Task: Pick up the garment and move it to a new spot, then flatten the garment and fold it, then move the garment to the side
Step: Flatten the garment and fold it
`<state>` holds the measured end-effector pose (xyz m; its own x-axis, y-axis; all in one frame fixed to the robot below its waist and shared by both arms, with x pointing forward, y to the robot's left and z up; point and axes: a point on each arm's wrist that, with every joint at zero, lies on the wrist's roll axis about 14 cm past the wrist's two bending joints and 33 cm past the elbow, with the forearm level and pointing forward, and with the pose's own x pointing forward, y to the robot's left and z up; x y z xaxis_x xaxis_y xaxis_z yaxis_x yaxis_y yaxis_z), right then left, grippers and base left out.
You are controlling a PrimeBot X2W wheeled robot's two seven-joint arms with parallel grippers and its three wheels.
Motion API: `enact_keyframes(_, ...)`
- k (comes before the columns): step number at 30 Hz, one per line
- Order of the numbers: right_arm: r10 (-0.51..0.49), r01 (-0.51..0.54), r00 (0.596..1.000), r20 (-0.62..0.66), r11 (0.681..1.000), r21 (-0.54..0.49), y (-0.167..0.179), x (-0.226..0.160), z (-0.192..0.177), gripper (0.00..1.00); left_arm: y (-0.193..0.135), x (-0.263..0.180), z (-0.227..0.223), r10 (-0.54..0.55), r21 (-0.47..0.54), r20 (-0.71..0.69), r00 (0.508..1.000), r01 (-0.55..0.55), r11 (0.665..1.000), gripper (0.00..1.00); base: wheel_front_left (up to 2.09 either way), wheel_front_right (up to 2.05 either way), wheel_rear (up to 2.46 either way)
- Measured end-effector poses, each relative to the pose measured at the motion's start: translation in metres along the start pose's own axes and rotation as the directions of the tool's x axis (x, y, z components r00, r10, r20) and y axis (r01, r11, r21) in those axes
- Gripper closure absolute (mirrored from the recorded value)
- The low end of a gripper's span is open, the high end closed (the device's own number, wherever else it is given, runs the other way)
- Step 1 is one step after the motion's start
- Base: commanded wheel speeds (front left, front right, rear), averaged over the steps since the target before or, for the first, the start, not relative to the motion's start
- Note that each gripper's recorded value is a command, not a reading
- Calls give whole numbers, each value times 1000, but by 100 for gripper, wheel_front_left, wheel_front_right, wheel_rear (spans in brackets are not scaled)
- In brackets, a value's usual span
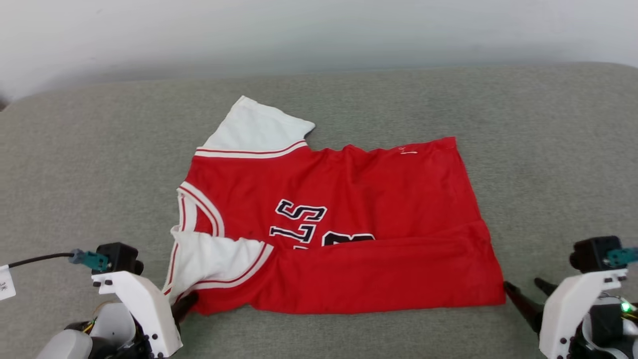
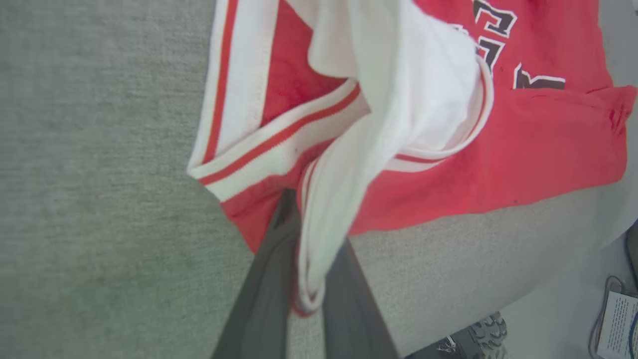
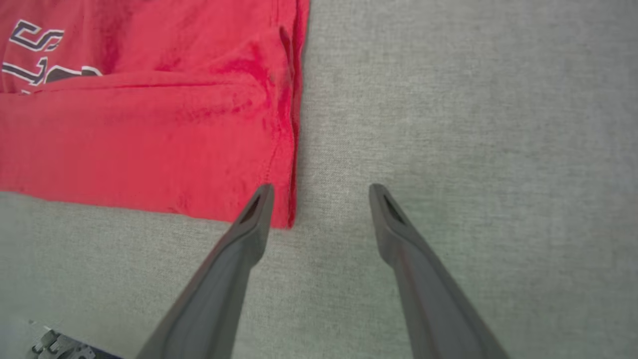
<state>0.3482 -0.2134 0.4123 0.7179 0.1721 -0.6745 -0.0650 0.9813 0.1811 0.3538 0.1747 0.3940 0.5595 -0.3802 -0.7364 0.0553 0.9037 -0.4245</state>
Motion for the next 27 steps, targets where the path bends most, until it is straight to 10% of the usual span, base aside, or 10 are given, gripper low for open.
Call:
enact_keyframes(9,120,-119,966,-227,993,19,34,47,-22,0,-11,-6,10,-6,56,39,999,4,998,100,0,0,0)
enact_keyframes(10,120,-119,966,-227,993,19,34,47,-22,9,-11,-6,10,-6,56,39,999,4,998,100,0,0,0)
enact_keyframes(11,131,-128,959,-251,991,29,36,50,-25,56,-11,-7,10,-6,55,38,999,4,998,100,0,0,0)
enact_keyframes(13,146,-141,950,-277,989,37,39,55,-27,100,-10,-7,10,0,53,38,999,-2,999,100,0,0,0)
enact_keyframes(27,157,-167,974,-164,985,-46,40,26,0,100,-18,-35,12,3,106,84,996,-12,994,100,0,0,0)
